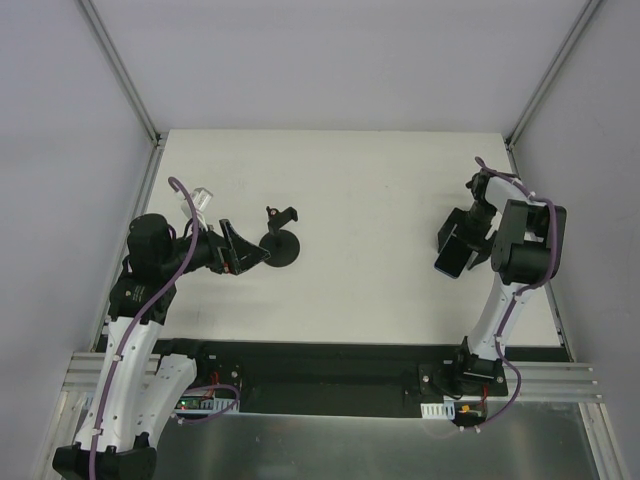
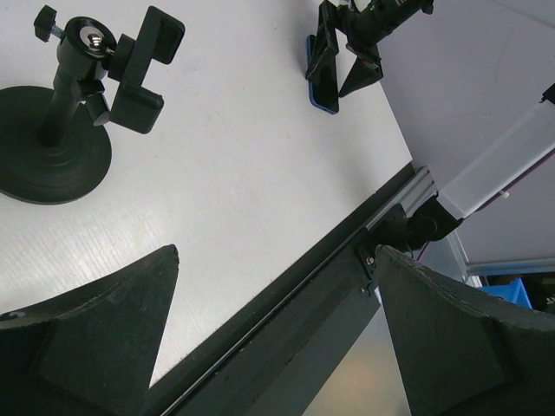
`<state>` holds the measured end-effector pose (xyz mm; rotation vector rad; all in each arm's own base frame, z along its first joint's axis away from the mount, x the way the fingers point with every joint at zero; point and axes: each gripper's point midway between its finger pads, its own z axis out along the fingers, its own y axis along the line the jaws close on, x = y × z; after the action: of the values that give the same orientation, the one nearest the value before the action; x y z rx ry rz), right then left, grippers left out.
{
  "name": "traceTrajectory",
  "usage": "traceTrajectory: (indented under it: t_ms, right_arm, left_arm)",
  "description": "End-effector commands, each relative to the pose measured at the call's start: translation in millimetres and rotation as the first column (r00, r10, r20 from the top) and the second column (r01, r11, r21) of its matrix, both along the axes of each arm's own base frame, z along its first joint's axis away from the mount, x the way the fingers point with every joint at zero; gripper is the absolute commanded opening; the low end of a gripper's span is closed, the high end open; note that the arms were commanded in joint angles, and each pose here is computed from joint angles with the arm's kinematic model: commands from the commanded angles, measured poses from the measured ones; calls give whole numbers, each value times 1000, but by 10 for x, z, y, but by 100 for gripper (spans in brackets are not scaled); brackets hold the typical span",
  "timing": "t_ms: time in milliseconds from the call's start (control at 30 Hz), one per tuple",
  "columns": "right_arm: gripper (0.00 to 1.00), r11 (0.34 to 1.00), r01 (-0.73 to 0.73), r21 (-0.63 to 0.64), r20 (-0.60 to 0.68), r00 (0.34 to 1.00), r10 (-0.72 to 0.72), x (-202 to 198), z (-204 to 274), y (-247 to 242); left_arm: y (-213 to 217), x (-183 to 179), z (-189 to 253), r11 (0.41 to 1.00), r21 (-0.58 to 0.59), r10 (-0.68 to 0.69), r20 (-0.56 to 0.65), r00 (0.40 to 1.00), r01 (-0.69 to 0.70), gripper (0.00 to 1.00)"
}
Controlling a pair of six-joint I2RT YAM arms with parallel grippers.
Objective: Place the phone on the phone stand
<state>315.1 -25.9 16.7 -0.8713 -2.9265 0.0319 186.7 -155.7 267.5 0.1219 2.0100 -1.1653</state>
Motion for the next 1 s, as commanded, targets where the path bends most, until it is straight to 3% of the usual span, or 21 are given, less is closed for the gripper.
traceTrajectory:
  t_ms: [0,133,300,467,967]
  right_arm:
    - [91,1000,21,-3,-11,1000,-21,-17,-110,17]
    - [81,999,25,-29,3,1000,-25,2,-140,-8]
    - [59,998,3,-58,44,999,0,-40,-184,-36]
    - [41,997,1,-76,180,984,13,35,-81,-24]
    - [28,990,-98,-100,533,835,137,240,513,188]
  left_arm:
    - [-13,-27,28,1000,10,-20,44,999,20,94]
    - [-19,-36,91,1000,2,-22,49,999,22,94]
    - [-14,-23,54,1000,1,-13,34,999,13,94]
    - [-21,-6,23,1000,1,-19,17,1000,19,93]
    - [-380,180,237,996,12,-87,4,996,87,91]
